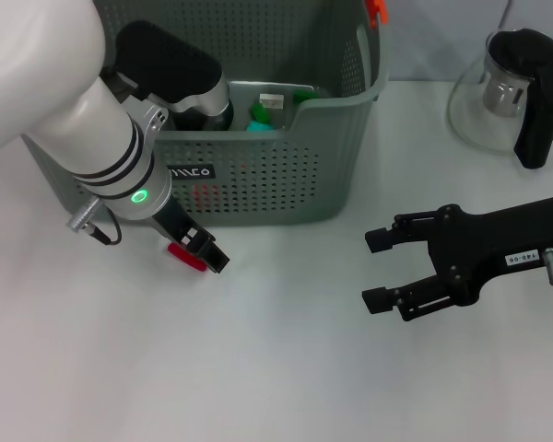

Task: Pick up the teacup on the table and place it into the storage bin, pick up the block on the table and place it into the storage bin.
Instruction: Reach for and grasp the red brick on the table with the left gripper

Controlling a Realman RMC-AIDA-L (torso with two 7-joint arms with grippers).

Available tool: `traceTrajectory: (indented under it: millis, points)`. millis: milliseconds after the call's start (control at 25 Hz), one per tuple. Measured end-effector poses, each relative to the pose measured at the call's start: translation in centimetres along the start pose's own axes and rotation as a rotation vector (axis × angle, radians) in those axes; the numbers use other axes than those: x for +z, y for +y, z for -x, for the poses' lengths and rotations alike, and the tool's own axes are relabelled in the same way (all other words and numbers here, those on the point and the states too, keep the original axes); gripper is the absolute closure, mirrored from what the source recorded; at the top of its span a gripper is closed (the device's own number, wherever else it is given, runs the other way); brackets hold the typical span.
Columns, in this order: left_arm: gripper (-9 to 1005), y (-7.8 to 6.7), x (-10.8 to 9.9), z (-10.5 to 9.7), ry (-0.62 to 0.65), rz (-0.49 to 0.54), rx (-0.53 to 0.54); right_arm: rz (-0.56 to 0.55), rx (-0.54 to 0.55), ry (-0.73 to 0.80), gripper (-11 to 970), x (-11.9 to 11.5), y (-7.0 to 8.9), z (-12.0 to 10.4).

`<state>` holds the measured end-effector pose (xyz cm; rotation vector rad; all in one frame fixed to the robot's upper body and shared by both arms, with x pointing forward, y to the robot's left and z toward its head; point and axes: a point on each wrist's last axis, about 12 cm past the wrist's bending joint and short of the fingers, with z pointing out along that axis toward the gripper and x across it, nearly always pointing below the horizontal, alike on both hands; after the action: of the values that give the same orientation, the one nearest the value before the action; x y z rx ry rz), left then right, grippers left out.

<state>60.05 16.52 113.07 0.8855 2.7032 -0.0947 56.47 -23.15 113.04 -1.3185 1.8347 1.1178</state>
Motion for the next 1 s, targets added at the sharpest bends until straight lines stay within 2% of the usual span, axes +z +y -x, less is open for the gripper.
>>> traceTrajectory:
  millis: [1000]
  points:
    - [105,0.4,1.3,-0.2,0.01,0.012,-0.009,-0.001,0.005,0.0,31,0.1,-0.1,0.0]
